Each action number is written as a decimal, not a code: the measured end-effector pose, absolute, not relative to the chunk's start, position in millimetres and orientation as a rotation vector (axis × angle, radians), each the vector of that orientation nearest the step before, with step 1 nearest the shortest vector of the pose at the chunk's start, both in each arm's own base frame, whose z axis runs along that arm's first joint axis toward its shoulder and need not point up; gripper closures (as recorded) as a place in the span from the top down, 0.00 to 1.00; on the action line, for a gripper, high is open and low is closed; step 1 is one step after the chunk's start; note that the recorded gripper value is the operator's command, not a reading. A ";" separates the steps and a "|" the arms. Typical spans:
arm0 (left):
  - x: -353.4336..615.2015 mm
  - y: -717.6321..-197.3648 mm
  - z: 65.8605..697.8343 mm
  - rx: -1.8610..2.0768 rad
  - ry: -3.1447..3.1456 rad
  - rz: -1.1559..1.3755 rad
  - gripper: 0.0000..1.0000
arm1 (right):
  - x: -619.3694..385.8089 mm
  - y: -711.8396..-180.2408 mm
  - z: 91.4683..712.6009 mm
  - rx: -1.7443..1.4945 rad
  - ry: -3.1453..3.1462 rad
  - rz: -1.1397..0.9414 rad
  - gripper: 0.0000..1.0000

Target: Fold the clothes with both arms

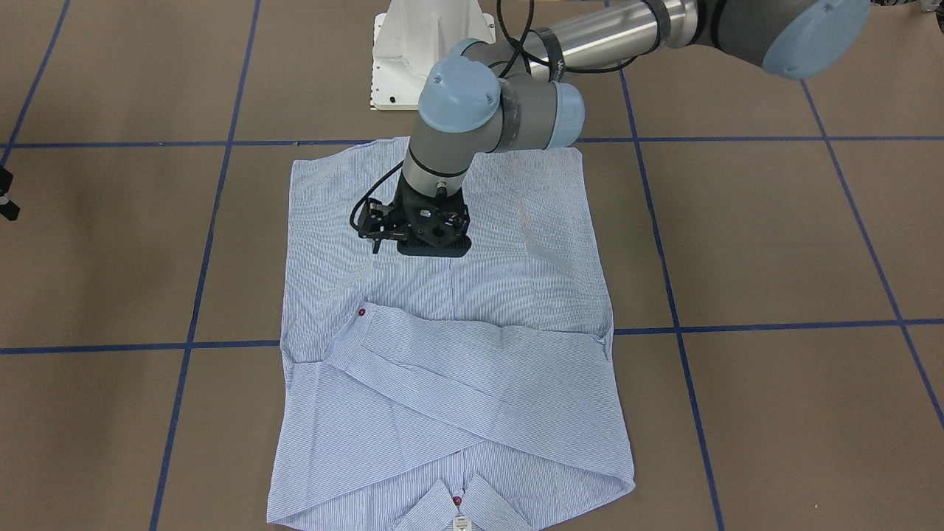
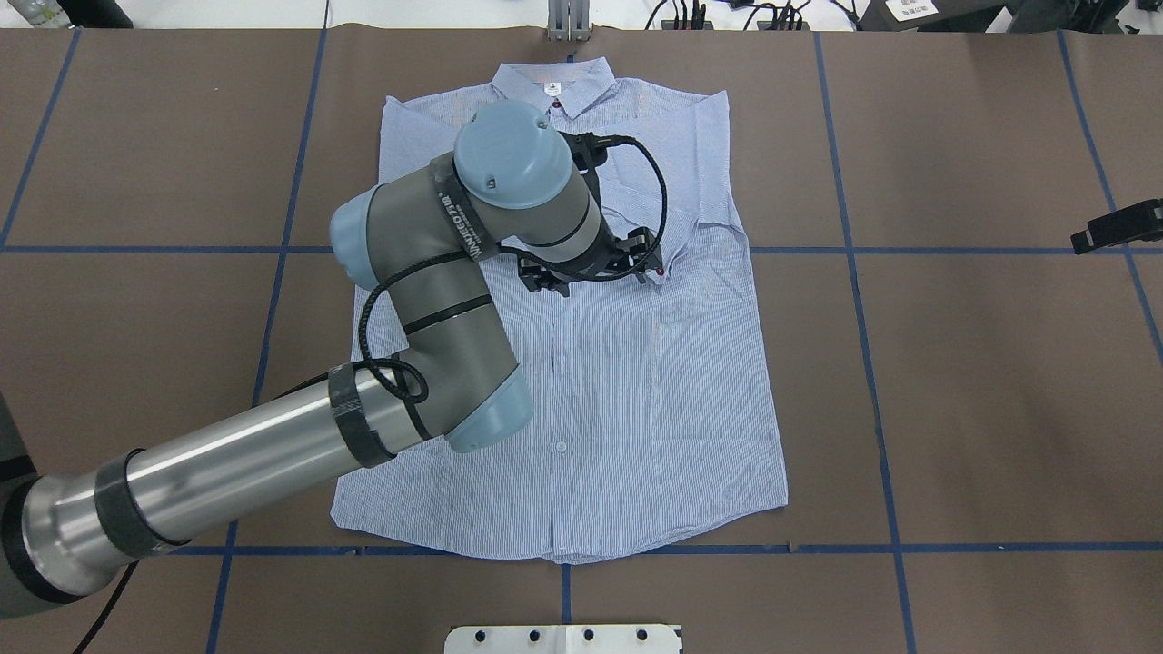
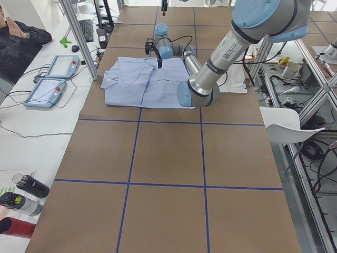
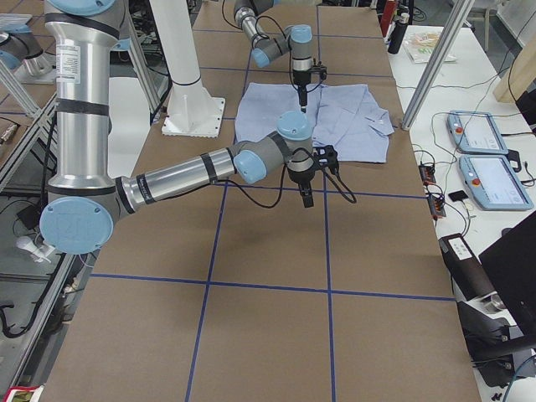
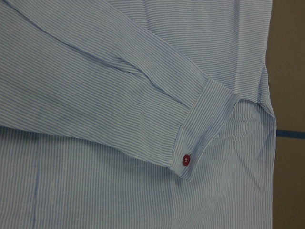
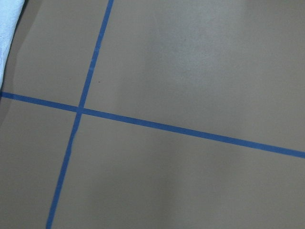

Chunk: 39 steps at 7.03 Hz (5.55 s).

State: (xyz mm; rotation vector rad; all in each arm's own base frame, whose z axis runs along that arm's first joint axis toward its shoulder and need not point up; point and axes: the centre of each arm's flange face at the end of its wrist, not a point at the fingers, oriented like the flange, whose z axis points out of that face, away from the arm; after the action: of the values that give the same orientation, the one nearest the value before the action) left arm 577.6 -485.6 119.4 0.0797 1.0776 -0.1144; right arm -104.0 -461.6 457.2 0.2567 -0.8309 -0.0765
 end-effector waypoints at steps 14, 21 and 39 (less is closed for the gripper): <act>447.2 -274.3 345.7 0.111 0.858 -0.052 0.95 | -364.9 -225.7 346.1 0.181 -0.848 0.152 1.00; 465.9 -264.5 366.4 0.085 0.849 -0.024 0.59 | -364.3 -226.6 346.0 0.188 -0.847 0.156 1.00; 455.6 -248.4 360.8 0.032 0.859 0.002 0.00 | -364.0 -225.6 350.1 0.187 -0.838 0.155 1.00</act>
State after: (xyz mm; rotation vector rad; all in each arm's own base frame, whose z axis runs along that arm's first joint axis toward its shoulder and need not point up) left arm 455.6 -248.4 360.8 0.0318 0.8594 0.0020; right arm -364.0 -225.6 350.1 0.1870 -0.8377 0.1546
